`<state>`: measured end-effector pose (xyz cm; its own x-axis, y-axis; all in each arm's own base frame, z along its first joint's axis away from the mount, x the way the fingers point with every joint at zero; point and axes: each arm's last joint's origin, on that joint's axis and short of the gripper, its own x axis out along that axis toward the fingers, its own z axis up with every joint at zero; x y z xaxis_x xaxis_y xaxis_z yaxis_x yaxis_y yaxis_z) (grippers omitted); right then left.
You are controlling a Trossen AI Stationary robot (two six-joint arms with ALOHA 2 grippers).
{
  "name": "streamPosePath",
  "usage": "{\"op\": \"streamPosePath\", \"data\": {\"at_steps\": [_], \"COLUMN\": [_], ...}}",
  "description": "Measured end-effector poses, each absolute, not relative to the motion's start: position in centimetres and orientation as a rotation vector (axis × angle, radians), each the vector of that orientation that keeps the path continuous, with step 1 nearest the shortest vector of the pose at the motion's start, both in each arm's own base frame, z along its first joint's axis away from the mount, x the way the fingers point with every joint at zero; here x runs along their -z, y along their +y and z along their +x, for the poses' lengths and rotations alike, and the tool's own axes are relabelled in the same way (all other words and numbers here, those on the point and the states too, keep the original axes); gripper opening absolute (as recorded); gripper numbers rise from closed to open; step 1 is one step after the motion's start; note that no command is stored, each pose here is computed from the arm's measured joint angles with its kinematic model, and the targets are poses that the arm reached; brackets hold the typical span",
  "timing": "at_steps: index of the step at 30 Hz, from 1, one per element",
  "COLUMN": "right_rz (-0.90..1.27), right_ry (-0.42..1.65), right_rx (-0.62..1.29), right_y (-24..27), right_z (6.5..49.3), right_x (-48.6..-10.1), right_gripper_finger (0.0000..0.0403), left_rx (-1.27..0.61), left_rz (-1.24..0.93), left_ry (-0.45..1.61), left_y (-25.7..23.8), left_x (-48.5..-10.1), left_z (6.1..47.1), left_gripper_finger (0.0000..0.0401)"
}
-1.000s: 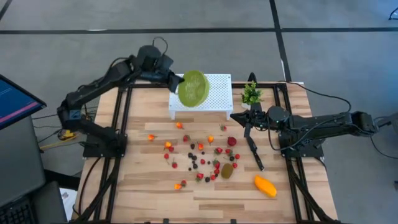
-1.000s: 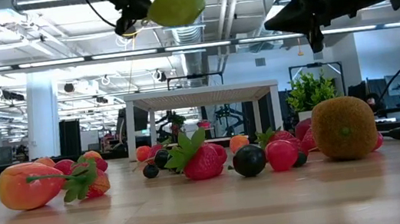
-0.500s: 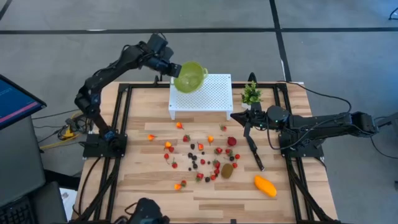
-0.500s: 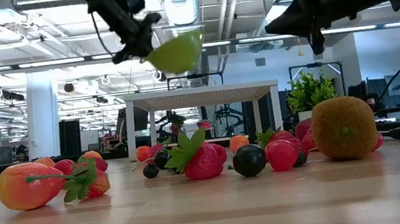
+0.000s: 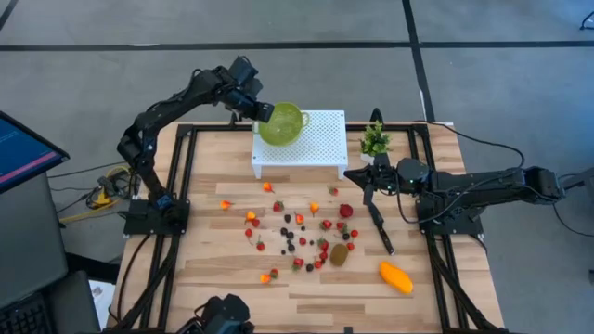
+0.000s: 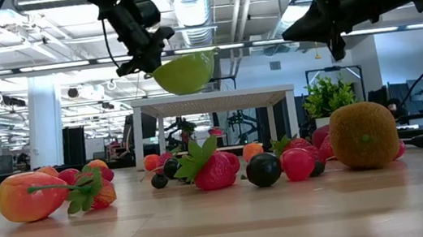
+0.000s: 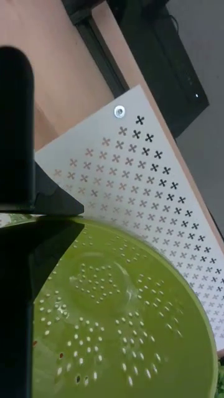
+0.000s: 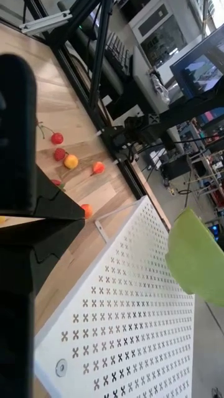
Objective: Pick & Place Fruit
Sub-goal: Put the green strainer bowl on the shelf
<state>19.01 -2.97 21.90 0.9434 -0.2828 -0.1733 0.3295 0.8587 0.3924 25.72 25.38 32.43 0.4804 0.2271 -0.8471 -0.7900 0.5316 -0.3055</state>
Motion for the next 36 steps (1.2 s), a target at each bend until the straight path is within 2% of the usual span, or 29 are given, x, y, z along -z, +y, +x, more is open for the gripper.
{"op": "streamPosePath", "data": {"at_steps": [20,36], "right_rz": [0.431,0.429], "right_ry": [0.111,0.111], "right_rx": [0.322,0.322], "right_y": [-2.97,-2.97], "right_z": [19.01,19.01], "right_x": [-21.91,-21.91], "right_gripper_finger": [0.0001,0.0001], "left_rx": [-0.718,-0.7], "left_rz": [-0.779,-0.753], "left_ry": [0.871,0.87], "left_y": [25.23,25.26], "left_x": [-31.89,-31.96], "left_z": [25.67,25.72], "left_gripper_finger": [0.0003,0.0026]}}
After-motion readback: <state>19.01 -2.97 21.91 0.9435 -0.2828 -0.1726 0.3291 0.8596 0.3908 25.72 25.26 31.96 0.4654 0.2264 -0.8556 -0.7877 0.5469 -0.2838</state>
